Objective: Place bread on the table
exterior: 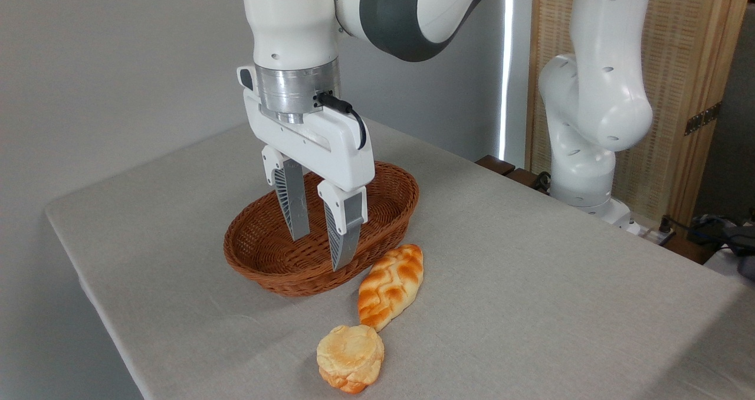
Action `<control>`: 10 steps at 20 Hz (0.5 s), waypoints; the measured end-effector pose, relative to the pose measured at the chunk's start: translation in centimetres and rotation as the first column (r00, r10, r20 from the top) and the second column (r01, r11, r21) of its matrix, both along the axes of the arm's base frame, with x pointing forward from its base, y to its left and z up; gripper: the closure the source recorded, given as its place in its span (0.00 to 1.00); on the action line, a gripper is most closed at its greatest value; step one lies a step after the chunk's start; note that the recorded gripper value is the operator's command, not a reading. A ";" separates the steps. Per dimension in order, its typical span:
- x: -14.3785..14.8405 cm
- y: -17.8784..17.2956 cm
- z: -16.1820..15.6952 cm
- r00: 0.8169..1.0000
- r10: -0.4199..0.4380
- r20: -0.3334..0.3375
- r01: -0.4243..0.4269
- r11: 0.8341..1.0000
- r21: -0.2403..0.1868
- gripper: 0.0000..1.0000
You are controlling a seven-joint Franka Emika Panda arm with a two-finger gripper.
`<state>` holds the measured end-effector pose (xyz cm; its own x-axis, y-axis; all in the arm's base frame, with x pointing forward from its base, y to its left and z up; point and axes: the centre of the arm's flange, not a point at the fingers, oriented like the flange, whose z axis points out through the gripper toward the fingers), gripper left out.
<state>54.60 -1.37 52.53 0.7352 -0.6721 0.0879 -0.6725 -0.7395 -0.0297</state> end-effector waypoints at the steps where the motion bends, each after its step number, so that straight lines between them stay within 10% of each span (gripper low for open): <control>1: 0.0 0.0 0.0 1.000 0.002 0.000 -0.002 1.000 -0.003 0.00; 10: 0.2 0.3 0.6 1.000 0.009 0.012 -0.008 1.000 -0.006 0.00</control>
